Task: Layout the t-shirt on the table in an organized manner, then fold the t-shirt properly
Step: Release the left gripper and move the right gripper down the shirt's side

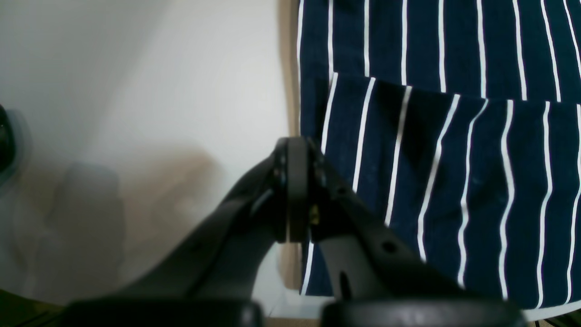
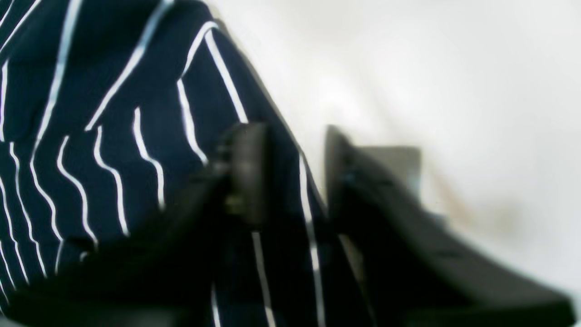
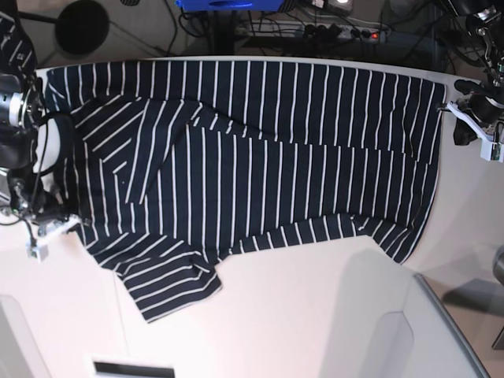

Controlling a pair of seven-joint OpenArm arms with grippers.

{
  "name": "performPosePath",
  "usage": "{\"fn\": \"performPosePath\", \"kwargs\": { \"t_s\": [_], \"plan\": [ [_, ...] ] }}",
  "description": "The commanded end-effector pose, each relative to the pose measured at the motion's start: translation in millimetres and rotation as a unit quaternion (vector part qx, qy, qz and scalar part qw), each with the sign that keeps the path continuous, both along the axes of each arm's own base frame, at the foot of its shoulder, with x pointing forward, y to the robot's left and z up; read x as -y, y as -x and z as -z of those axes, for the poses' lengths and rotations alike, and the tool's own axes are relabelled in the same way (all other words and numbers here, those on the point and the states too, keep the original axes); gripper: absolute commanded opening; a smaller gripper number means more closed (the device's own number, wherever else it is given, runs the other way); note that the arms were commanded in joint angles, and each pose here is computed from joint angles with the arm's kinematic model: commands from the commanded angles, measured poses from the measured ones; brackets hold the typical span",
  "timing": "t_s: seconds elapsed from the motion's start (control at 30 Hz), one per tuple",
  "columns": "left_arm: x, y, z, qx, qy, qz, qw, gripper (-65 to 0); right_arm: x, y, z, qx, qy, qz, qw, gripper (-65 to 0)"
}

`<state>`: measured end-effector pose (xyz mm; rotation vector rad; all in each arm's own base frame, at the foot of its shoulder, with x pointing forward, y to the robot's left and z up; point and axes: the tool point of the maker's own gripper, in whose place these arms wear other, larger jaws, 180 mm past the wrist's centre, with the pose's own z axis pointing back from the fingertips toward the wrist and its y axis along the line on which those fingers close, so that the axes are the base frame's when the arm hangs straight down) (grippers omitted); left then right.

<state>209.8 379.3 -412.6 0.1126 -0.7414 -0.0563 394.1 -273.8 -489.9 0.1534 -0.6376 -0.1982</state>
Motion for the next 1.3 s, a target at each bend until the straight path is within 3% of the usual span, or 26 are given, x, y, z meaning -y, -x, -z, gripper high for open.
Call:
{"fn": "performPosePath", "kwargs": {
  "t_s": [0.0,0.13,0.23,0.4,0.67,0.97,1.27],
  "plan": [
    [-6,-7,-13,0.018,-0.01,0.005,1.0,-65.0,7,-15,-16,0.022,0.003,0.004,0.9997,-58.1],
    [-6,-7,-13,0.018,-0.01,0.005,1.0,-65.0,7,-16,-16,0.023,0.004,0.003,0.9997,-59.4],
    [-6,-7,-13,0.018,-0.01,0.005,1.0,-65.0,7,-16,-17,0.019,0.004,0.0,0.9998,-65.0],
    [-5,-7,-12,0.017,-0.009,0.005,1.0,-65.0,7,-20,-39,0.031,0.034,-0.031,0.9985,-64.5],
    [-5,-7,-12,0.018,-0.009,0.005,1.0,-65.0,-32,-11,-85,0.05,0.076,-0.098,0.9911,-64.5],
    [-6,-7,-11,0.017,-0.009,0.005,1.0,-65.0,-71,38,-122,0.063,0.114,-0.146,0.9808,-64.5],
    [-6,-4,-5,0.011,0.0,-0.002,1.0,-65.0,-110,96,-121,0.053,0.095,-0.161,0.9808,-64.5]
  ]
}}
